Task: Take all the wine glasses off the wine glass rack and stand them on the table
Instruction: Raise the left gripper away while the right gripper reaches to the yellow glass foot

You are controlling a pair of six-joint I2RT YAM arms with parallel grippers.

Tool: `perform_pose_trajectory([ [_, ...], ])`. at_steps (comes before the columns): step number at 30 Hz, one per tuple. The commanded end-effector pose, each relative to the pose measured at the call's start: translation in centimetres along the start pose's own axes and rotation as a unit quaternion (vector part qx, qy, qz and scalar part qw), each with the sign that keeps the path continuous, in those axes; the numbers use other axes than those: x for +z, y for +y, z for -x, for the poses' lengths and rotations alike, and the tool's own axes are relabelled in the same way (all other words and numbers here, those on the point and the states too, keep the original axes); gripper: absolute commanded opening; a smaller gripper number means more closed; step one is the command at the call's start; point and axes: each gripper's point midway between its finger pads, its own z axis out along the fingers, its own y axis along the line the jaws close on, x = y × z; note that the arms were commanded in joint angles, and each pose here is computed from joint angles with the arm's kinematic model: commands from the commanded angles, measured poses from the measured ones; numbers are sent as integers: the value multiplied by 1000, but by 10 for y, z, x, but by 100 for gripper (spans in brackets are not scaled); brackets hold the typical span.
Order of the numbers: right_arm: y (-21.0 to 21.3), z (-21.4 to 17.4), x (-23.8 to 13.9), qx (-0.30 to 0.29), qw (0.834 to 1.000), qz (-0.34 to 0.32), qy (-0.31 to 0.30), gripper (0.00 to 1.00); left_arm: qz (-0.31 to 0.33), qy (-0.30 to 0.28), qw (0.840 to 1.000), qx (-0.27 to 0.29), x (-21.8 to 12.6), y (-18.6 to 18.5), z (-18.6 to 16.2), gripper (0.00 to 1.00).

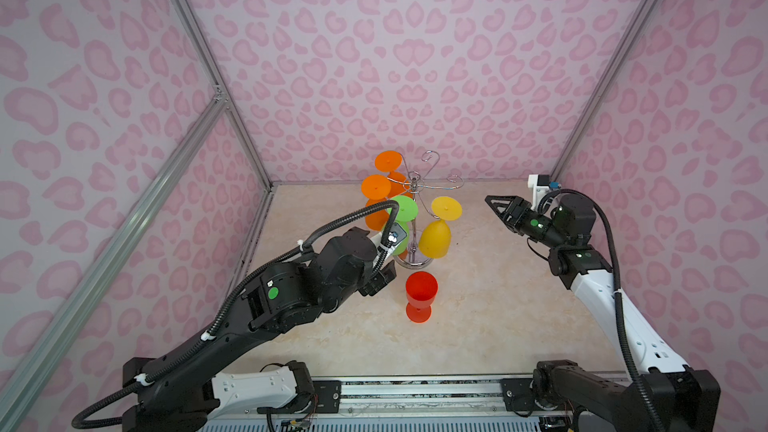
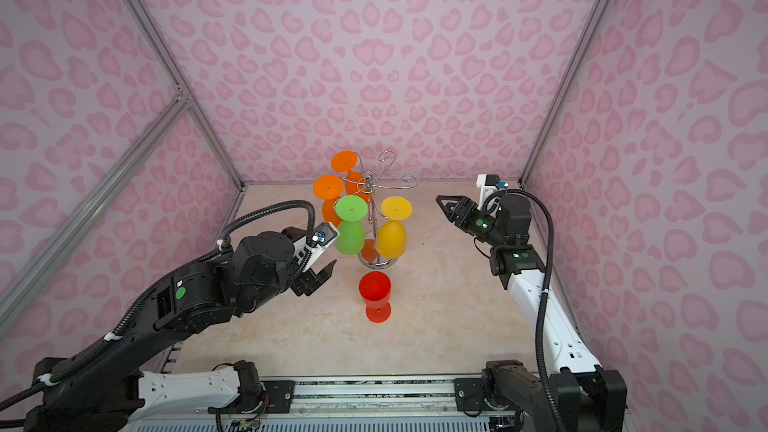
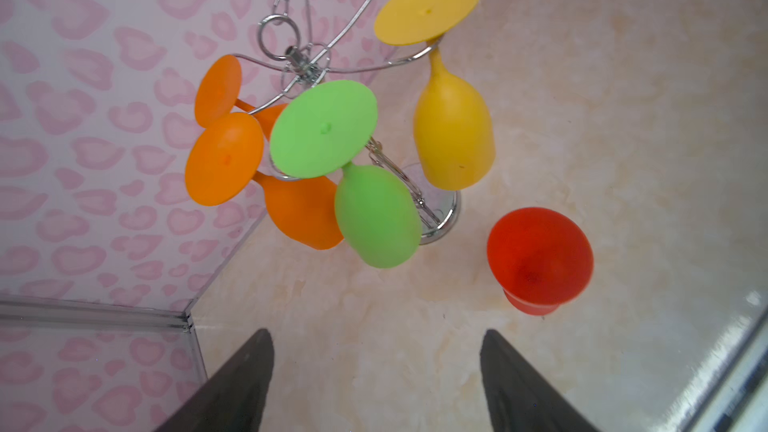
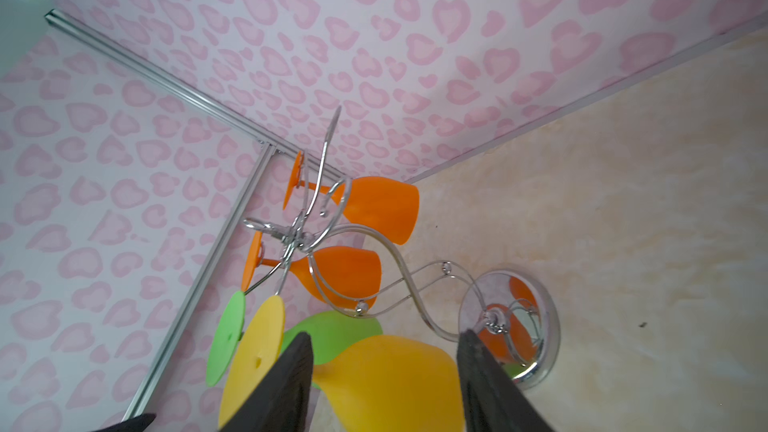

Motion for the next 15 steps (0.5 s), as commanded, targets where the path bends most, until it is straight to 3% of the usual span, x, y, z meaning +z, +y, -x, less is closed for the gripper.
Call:
perform_pose_trajectory([
  [1,36,-7,10,-1,998,56,9,56,109,-105,984,-97,-10,44,34,79],
  [4,51,-17,16,-4,997,72,20,56,148,-120,972,-134,-12,60,29,85],
  [9,52,-25,22,-3,997,71,33,54,199,-108,959,-173,-11,84,21,86],
  [15,53,-39,29,0,996,72,52,52,209,-111,951,-200,-12,95,17,87],
])
